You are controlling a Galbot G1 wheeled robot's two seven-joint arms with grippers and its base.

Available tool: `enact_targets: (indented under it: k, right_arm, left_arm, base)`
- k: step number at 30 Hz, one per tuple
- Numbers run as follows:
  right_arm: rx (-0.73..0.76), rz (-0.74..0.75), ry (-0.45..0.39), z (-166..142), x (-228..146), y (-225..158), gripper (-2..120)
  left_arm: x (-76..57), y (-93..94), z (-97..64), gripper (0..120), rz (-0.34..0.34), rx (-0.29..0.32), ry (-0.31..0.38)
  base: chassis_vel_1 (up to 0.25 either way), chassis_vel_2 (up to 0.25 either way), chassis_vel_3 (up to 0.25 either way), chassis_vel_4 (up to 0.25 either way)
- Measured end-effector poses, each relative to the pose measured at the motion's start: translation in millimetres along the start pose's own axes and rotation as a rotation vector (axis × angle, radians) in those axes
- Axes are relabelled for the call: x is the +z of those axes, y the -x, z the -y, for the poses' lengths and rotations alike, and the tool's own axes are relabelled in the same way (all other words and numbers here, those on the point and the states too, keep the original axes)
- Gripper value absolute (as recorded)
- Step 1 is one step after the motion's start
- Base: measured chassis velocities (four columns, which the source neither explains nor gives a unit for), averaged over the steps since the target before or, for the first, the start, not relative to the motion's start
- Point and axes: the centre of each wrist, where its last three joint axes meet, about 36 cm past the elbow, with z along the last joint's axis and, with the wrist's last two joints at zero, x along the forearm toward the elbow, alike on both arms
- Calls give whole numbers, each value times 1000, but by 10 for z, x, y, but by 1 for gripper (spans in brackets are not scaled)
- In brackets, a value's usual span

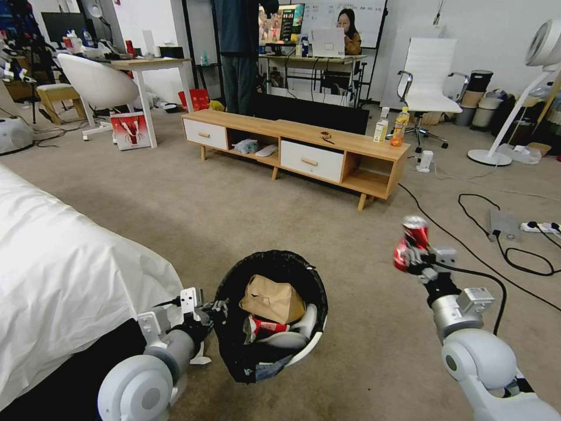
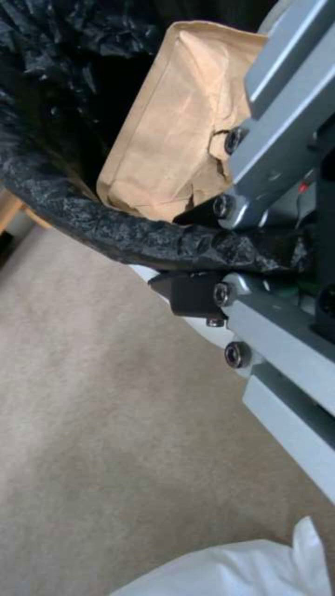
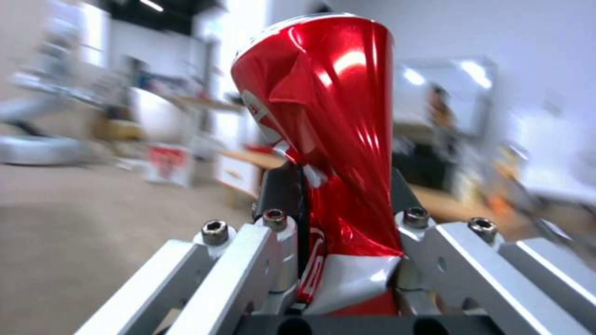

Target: Pick up the trash bin and place the garbage on the floor into it.

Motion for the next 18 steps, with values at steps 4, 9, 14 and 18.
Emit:
enact_targets:
  k: [4,9,14,18]
  right_arm:
    - [-132,42,1,-51,-99,1,14]
    - [-366,74,5,-49,-261,53,14]
    - [-463,85,21,-83,-320,84,14]
    - [-545,79,46,-178,-301,74,14]
  left_arm:
    - [42,20,16,2,-17,5,5]
    - [116,146,22,2,-72,27,26]
    - [126,253,25,2,-107,61,46]
    - [144,376,77,2,-145,114,63]
  base:
    - [0,0,0,0]
    - [0,0,0,0]
    - [0,0,0,0]
    - [0,0,0,0]
